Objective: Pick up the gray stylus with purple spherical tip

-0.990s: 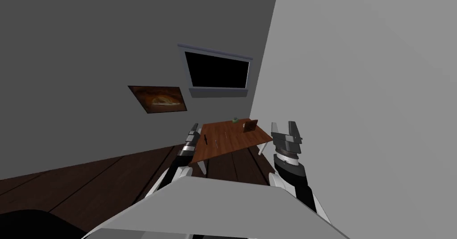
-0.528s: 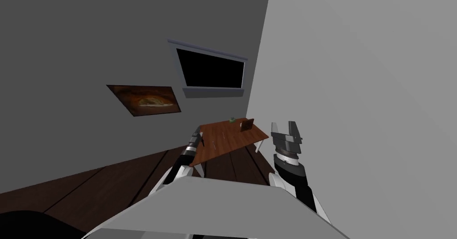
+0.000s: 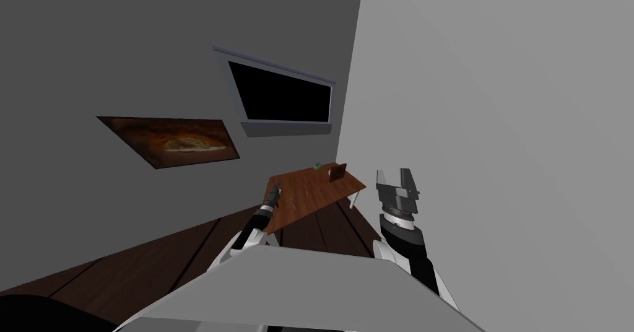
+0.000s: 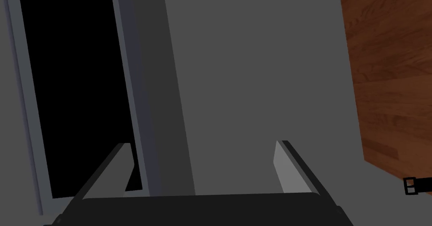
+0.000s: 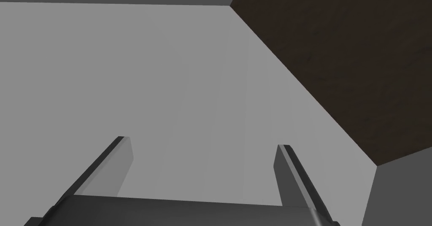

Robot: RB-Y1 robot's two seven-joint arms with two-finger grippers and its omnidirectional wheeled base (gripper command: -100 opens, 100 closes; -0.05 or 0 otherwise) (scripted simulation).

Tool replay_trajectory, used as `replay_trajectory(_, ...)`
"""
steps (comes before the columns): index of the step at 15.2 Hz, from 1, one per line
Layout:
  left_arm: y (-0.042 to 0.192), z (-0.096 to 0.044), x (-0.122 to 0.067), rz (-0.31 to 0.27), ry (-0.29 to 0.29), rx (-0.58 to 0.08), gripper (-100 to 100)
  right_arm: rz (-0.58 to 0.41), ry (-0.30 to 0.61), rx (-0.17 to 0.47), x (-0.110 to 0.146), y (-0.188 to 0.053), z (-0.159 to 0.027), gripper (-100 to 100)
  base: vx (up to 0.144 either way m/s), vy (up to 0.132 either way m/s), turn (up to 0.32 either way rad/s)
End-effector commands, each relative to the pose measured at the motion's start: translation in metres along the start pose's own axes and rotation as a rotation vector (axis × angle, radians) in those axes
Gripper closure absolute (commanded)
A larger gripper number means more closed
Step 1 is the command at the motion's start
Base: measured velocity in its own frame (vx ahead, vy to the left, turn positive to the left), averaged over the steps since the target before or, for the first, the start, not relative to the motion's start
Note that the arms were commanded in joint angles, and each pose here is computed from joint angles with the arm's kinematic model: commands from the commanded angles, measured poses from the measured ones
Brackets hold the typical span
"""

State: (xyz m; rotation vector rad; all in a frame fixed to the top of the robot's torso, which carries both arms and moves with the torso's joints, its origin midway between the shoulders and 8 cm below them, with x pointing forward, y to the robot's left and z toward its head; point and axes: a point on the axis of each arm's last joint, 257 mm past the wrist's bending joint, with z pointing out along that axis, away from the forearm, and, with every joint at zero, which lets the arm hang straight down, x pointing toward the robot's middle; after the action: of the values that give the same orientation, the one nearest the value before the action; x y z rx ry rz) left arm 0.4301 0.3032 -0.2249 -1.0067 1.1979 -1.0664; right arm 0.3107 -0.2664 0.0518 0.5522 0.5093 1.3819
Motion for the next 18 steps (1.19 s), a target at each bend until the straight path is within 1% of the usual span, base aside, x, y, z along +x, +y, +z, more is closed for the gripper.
replay_trajectory(1, 0.022, 0.001, 0.000, 0.011, 0.006, -0.052, -100, 0.000, 0.000, 0.000, 0.000, 0.000, 0.000, 0, 0.008, 0.017, -0.200)
replay_trajectory(2, 0.035, 0.005, -0.001, 0.025, 0.013, -0.087, -100, 0.000, 0.000, 0.000, 0.000, 0.000, 0.000, 0, 0.012, 0.023, -0.255)
replay_trajectory(3, 0.048, 0.001, -0.002, 0.026, 0.013, -0.111, -100, 0.000, 0.000, 0.000, 0.000, 0.000, 0.000, 0, 0.011, 0.028, -0.219)
replay_trajectory(4, 0.058, 0.005, -0.003, 0.039, 0.021, -0.141, -100, 0.000, 0.000, 0.000, 0.000, 0.000, 0.000, 0, 0.011, 0.031, -0.276)
replay_trajectory(5, 0.071, 0.001, -0.004, 0.041, 0.020, -0.167, -100, 0.000, 0.000, 0.000, 0.000, 0.000, 0.000, 0, 0.011, 0.032, -0.242)
replay_trajectory(6, 0.073, 0.000, -0.004, 0.041, 0.020, -0.172, -100, 0.000, 0.000, 0.000, 0.000, 0.000, 0.000, 0, 0.006, 0.023, -0.075)
replay_trajectory(7, 0.090, 0.001, -0.006, 0.055, 0.027, -0.216, -100, 0.000, 0.000, 0.000, 0.000, 0.000, 0.000, 0, 0.007, 0.014, -0.159)
replay_trajectory(8, 0.099, -0.002, -0.007, 0.056, 0.027, -0.235, -100, 0.000, 0.000, 0.000, 0.000, 0.000, 0.000, 0, 0.007, 0.017, -0.222)
replay_trajectory(9, 0.108, 0.002, -0.009, 0.069, 0.034, -0.262, -100, 0.000, 0.000, 0.000, 0.000, 0.000, 0.000, 0, 0.009, 0.023, -0.323)
replay_trajectory(11, 0.125, -0.005, -0.010, 0.071, 0.033, -0.298, -100, 0.000, 0.000, 0.000, 0.000, 0.000, 0.000, 0, 0.007, 0.027, -0.152)
replay_trajectory(12, 0.134, -0.002, -0.012, 0.084, 0.039, -0.326, -100, 0.000, 0.000, 0.000, 0.000, 0.000, 0.000, 0, 0.007, 0.019, -0.177)
replay_trajectory(14, 0.150, -0.010, -0.014, 0.086, 0.038, -0.361, -100, 0.000, 0.000, 0.000, 0.000, 0.000, 0.000, 0, 0.006, 0.019, -0.155)
replay_trajectory(15, 0.150, -0.010, -0.014, 0.086, 0.038, -0.361, -100, 0.000, 0.000, 0.000, 0.000, 0.000, 0.000, 0, 0.002, 0.012, 0.005)
replay_trajectory(16, 0.163, -0.010, -0.017, 0.099, 0.044, -0.401, -100, 0.000, 0.000, 0.000, 0.000, 0.000, 0.000, 0, 0.003, 0.013, -0.221)
replay_trajectory(17, 0.172, -0.015, -0.018, 0.100, 0.044, -0.420, -100, 0.000, 0.000, 0.000, 0.000, 0.000, 0.000, 0, 0.004, 0.021, -0.254)
replay_trajectory(18, 0.183, -0.014, -0.022, 0.113, 0.049, -0.455, -100, 0.000, 0.000, 0.000, 0.000, 0.000, 0.000, 0, 0.005, 0.028, -0.285)
